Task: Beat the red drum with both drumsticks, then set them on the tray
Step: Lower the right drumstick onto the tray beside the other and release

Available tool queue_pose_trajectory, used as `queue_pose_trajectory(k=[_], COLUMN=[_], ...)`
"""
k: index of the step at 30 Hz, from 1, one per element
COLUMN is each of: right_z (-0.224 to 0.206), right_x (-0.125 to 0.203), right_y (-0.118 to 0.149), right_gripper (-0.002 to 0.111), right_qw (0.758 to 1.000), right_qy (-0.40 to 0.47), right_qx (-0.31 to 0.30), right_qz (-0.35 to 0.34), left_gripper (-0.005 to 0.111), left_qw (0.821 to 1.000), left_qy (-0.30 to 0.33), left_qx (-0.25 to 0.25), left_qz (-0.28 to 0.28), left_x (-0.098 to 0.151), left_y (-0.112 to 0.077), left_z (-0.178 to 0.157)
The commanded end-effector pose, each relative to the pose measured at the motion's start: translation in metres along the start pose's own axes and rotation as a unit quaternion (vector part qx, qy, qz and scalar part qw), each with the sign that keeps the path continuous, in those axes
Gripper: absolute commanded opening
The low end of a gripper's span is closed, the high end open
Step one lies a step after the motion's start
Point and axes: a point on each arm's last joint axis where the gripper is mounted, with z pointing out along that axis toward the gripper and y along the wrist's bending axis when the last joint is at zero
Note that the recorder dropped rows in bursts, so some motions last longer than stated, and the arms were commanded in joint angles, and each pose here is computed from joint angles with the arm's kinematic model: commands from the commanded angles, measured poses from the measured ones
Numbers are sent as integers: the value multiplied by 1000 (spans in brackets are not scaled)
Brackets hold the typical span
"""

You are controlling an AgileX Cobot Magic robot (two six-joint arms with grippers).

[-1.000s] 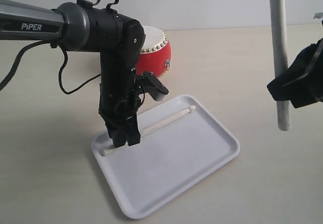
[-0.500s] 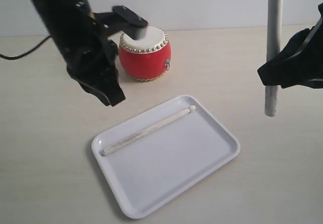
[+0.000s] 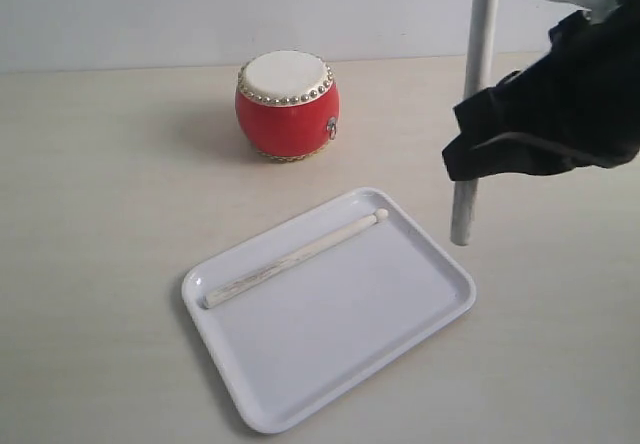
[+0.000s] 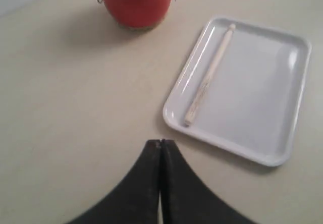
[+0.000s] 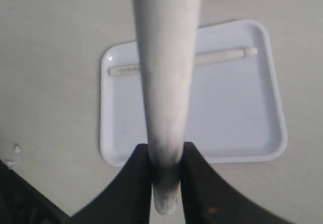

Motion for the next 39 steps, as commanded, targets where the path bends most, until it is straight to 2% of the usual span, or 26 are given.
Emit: queue_pose_trajectory(k=[1, 3, 4, 8, 11, 22, 28, 32, 34, 35, 39], right_z=[13, 16, 18, 35, 54, 150, 188, 188, 189, 191, 192], right_x=[-11, -13, -14, -12, -7, 24, 48, 57, 65, 75, 93], right_y=[4, 11, 16, 36, 48, 84, 82, 79, 74, 66, 46], right_gripper=[0, 0, 0, 0, 0, 0, 0, 0, 0, 0, 0], right_qw=[998, 997, 996, 989, 980, 925, 894, 894, 880, 857, 811], right_qy=[-34, -49, -52, -72, -94, -90, -27, 1, 7, 8, -19], right_qx=[-33, -39, -45, -66, -79, -99, -52, -32, -22, -7, 13], right_qz=[39, 52, 61, 109, 158, 355, 444, 446, 475, 515, 584], left_gripper=[0, 0, 0, 0, 0, 0, 0, 0, 0, 0, 0], left_qw=[993, 983, 981, 985, 984, 976, 976, 975, 975, 975, 975], left_qy=[-114, -183, -189, -168, -176, -212, -213, -213, -213, -213, -213], left_qx=[-3, -12, -13, -2, -1, 42, 54, 62, 62, 62, 62], left_qz=[-28, -28, -31, -35, -37, -2, 3, 6, 6, 6, 6], left_x=[40, 51, 52, 51, 49, 52, 52, 53, 53, 53, 53], left_y=[-18, -23, -23, -25, -24, -23, -23, -23, -23, -23, -23], left_z=[-42, -61, -63, -64, -61, -58, -59, -59, -59, -59, -59])
